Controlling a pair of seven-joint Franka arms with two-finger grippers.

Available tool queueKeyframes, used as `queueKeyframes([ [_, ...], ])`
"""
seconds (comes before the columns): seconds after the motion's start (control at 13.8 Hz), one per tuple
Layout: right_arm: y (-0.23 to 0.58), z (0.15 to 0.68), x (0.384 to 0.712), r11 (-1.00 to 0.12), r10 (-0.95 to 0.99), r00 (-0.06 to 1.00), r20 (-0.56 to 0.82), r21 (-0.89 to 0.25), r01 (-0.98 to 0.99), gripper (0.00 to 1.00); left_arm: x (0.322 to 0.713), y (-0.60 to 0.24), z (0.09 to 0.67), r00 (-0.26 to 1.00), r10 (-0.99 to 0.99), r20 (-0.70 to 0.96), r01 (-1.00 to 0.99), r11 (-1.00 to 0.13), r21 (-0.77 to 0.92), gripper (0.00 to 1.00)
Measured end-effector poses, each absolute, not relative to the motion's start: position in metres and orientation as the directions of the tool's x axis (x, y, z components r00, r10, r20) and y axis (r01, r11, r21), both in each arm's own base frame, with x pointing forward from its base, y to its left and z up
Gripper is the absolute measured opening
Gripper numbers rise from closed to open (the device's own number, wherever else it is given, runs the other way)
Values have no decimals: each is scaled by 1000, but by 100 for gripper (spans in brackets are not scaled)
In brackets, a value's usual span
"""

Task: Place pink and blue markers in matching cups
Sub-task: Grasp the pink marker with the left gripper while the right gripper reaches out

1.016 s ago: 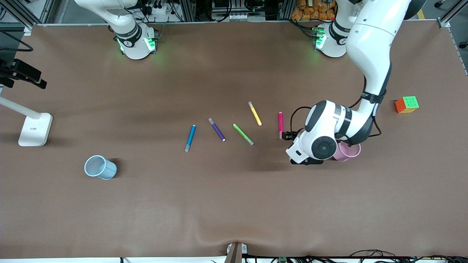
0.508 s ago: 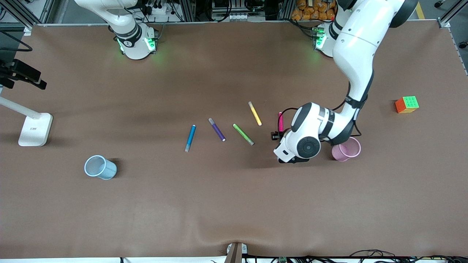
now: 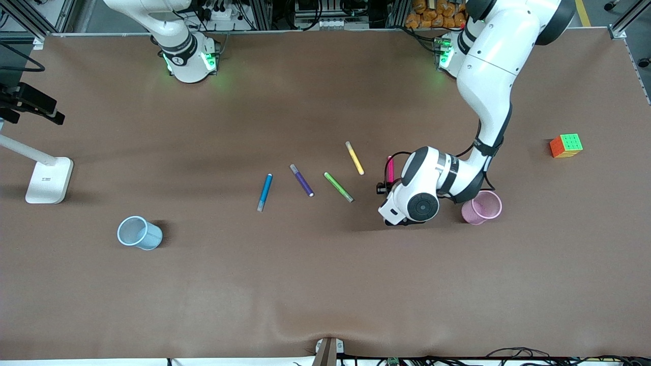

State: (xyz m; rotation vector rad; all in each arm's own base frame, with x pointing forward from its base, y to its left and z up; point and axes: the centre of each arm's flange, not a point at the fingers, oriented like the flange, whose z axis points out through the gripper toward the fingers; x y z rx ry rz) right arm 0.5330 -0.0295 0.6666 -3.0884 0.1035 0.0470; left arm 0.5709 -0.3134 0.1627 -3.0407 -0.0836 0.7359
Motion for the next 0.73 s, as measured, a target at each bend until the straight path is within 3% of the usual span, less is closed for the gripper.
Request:
queueKeyframes([
  [0.15, -21, 666, 534, -997, -46, 998, -33, -52, -48, 100, 571, -313, 162, 888, 55, -457, 50, -998, -25, 43],
  [0.29, 1, 662, 539, -999, -4, 1000, -30, -53, -6, 100, 571, -313, 161, 888, 55, -457, 50, -998, -25, 20],
  [0.36, 16, 660, 541, -998, 22, 999, -30, -53, 20, 100, 571, -314, 161, 888, 55, -457, 49, -998, -24, 16],
  [0.73, 109, 646, 544, -997, 61, 996, -58, -43, 59, 100, 577, -309, 165, 893, 64, -445, 59, -998, -25, 17],
])
